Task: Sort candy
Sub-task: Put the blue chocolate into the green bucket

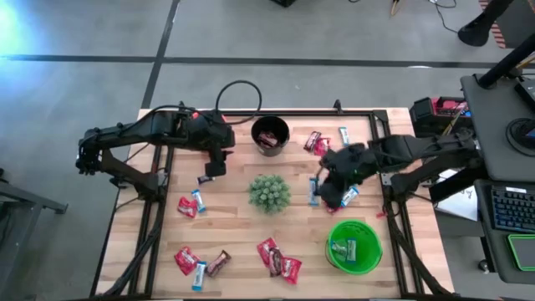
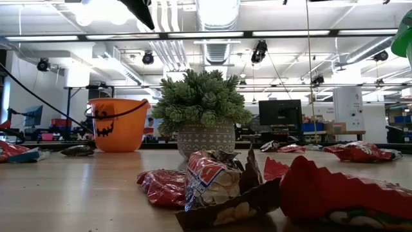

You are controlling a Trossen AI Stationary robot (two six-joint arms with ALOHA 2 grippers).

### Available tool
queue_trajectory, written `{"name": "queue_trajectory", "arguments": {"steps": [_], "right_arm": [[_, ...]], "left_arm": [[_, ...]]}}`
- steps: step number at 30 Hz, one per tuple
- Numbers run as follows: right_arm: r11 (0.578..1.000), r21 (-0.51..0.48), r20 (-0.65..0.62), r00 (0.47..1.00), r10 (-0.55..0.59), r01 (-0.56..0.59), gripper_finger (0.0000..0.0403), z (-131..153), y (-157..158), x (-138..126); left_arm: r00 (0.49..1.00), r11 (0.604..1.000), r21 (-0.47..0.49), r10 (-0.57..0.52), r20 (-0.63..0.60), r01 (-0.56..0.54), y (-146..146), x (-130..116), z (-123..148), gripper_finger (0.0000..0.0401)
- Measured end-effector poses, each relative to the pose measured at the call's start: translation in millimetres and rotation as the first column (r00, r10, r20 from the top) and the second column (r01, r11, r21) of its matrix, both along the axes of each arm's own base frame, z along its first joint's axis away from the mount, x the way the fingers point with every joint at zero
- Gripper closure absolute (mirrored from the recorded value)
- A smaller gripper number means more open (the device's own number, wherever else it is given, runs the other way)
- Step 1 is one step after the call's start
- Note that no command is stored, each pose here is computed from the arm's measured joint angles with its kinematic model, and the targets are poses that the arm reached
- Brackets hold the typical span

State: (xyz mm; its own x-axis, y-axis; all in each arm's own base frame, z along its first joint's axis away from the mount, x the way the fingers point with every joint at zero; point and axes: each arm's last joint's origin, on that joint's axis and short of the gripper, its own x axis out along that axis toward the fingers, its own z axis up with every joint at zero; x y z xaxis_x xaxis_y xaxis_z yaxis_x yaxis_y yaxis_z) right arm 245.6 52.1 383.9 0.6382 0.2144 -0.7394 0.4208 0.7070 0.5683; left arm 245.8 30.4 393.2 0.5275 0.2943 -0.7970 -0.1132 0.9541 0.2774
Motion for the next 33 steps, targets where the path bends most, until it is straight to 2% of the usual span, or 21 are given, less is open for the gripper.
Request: {"name": "queue_trajectory", "arguments": {"steps": [4, 13, 22, 28, 33], "right_arm": [[0.999, 0.018, -0.119, 0.992, -0.035, 0.037, 0.0394, -6.8, 20.8, -12.3], [0.992, 0.055, -0.184, 0.978, -0.103, 0.115, 0.0394, -11.1, 67.3, -32.6], [0.983, 0.062, -0.335, 0.931, -0.144, 0.175, 0.0394, -30.4, 103.0, -40.5], [0.981, 0.059, -0.384, 0.911, -0.15, 0.186, 0.0394, -39.0, 118.4, -43.0], [0.968, 0.039, -0.484, 0.853, -0.197, 0.246, 0.0394, -45.0, 119.9, -48.3]], "left_arm": [[1.0, 1.0, -0.002, 0.0, -0.018, 0.0, -0.1, -1.4, -1.0, 0.0249], [1.0, 1.0, -0.003, 0.0, -0.026, 0.0, -0.3, -2.3, -1.3, 0.0249], [0.996, 0.999, -0.024, 0.021, -0.087, -0.023, -0.9, -8.2, -4.6, 0.0249], [0.99, 0.99, -0.138, 0.008, -0.139, -0.028, -4.5, -14.0, -8.1, 0.0249], [0.979, 0.978, -0.204, 0.01, -0.204, -0.052, -6.9, -21.0, -10.9, 0.0249]]}}
